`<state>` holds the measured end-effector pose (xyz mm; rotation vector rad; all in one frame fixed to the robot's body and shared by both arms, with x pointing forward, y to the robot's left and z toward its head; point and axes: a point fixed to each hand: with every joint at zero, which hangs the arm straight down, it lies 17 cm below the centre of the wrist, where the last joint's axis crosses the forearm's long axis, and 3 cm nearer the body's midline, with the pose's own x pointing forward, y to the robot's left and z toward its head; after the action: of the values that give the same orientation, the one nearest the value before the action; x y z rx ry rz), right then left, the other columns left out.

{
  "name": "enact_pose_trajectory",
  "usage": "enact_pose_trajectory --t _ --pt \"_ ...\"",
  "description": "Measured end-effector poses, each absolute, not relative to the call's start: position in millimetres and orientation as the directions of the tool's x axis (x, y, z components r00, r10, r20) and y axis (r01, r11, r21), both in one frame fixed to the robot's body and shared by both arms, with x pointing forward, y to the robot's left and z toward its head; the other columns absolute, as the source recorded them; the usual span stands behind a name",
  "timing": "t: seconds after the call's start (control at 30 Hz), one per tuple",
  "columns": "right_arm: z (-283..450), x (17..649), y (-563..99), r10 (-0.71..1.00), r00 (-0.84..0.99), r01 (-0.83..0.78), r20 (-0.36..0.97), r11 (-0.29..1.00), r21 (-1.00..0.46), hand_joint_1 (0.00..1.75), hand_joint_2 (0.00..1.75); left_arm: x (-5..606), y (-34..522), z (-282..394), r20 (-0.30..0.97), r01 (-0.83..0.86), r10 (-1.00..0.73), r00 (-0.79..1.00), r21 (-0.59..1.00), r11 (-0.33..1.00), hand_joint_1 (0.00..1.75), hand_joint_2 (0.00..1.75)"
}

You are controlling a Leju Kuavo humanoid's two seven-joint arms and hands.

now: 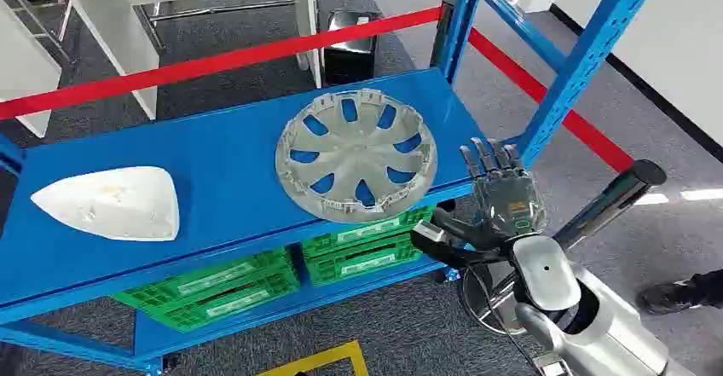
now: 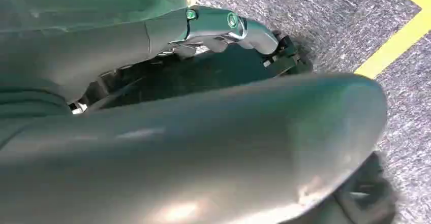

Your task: Take the parts from the cabinet and place them on the table.

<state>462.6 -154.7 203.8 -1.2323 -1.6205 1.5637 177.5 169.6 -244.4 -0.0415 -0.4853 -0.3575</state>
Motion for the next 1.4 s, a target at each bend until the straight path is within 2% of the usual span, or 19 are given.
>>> enact_pose_trajectory --t 0.93,1.4 --pt "201.7 518.6 -165.6 0.928 -0.361 0.172 -0.094 -0.033 -0.985 0.0 0.0 187.5 159.2 -238.6 0.497 0.376 -0.342 0.797 0.035 0.926 0.0 0.0" --pt "214.2 528.5 -130.1 0.906 -0.421 0.179 -0.043 0.036 -0.983 0.0 0.0 187.4 159.1 -238.6 0.497 0.382 -0.35 0.794 0.038 0.923 0.0 0.0"
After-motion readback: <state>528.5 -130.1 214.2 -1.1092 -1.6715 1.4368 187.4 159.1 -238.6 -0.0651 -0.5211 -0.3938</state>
